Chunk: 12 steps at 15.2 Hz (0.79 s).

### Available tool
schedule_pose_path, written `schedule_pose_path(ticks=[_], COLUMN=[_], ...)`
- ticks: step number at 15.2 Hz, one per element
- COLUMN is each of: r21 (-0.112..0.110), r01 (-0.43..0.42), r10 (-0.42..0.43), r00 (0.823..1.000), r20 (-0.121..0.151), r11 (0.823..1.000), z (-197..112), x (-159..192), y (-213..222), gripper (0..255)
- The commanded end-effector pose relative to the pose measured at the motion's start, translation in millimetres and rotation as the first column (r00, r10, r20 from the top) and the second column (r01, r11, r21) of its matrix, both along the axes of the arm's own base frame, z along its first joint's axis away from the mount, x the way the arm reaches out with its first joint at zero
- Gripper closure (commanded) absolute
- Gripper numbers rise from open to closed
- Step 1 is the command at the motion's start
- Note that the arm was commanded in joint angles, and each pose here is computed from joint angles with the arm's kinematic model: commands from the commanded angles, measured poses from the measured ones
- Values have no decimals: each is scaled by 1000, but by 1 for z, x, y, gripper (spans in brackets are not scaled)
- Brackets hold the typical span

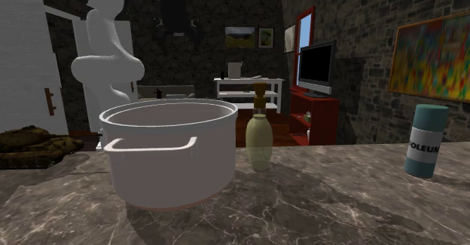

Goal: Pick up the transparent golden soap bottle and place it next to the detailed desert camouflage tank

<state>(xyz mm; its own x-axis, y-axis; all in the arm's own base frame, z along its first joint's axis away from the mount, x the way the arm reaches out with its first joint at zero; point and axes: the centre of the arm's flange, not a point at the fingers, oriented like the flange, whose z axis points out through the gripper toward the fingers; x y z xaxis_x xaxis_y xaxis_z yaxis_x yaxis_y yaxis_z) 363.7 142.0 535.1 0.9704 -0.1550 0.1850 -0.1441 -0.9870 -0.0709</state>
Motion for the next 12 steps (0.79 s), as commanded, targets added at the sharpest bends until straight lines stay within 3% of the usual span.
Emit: schedule_pose_path(ticks=[1,12], r21=[0,-1], r01=[34,209], r10=[-34,-208], r00=[999,974], r20=[16,89], r11=[999,978], z=[-16,-88], x=[10,77], y=[19,129], gripper=[0,0])
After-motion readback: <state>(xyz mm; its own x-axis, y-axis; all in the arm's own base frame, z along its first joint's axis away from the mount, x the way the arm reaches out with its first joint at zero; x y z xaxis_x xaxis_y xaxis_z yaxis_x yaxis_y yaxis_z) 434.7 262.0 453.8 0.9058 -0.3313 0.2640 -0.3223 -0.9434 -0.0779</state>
